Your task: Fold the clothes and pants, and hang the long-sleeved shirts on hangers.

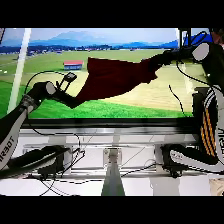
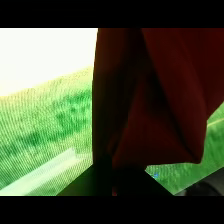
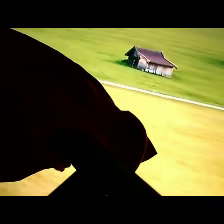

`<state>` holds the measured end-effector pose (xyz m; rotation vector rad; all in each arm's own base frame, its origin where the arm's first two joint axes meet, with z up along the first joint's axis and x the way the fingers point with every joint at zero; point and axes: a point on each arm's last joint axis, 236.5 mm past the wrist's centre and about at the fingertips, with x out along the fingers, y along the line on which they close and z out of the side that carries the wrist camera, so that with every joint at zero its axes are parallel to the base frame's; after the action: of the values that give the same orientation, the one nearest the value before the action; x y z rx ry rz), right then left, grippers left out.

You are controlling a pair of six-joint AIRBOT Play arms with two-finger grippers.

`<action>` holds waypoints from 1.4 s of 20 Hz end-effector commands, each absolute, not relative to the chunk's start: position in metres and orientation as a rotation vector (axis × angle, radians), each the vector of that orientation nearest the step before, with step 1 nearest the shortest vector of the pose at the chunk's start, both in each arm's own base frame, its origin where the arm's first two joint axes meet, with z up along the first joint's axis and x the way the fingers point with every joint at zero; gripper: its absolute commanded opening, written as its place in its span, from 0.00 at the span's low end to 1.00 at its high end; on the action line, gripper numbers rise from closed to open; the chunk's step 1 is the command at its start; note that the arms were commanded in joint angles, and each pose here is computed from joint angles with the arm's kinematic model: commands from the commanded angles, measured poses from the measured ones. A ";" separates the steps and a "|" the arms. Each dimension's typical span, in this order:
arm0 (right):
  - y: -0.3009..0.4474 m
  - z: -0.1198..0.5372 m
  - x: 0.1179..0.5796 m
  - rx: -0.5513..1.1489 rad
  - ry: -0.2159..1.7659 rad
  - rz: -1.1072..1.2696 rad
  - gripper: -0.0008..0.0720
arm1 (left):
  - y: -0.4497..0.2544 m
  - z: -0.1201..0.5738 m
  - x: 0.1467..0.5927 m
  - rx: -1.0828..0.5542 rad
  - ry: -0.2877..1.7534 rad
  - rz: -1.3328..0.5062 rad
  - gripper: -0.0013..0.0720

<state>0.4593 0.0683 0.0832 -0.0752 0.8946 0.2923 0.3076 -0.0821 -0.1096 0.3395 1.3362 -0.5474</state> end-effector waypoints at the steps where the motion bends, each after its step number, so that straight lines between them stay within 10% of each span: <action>1: 0.074 0.087 0.459 -0.046 0.884 0.305 0.03 | -0.092 -0.109 0.301 0.276 1.360 -0.563 0.03; 6: 0.066 0.157 0.470 -0.082 0.689 0.269 0.03 | -0.115 -0.044 0.337 0.147 1.216 -0.590 0.03; 14: -0.012 0.375 0.446 -0.246 0.134 0.002 0.03 | -0.012 0.296 0.399 0.057 0.301 -0.252 0.03; 19: -0.033 0.385 0.409 -0.087 0.163 -0.037 0.03 | 0.060 0.415 0.329 0.122 -0.059 0.070 0.03; 28: 0.055 0.349 0.302 0.054 0.444 0.285 0.03 | 0.052 0.443 0.293 0.090 -0.148 0.100 0.03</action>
<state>0.3431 0.0291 0.3757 0.0488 0.2904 0.1820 0.3003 0.0524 0.4357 0.1334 -0.1212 0.0906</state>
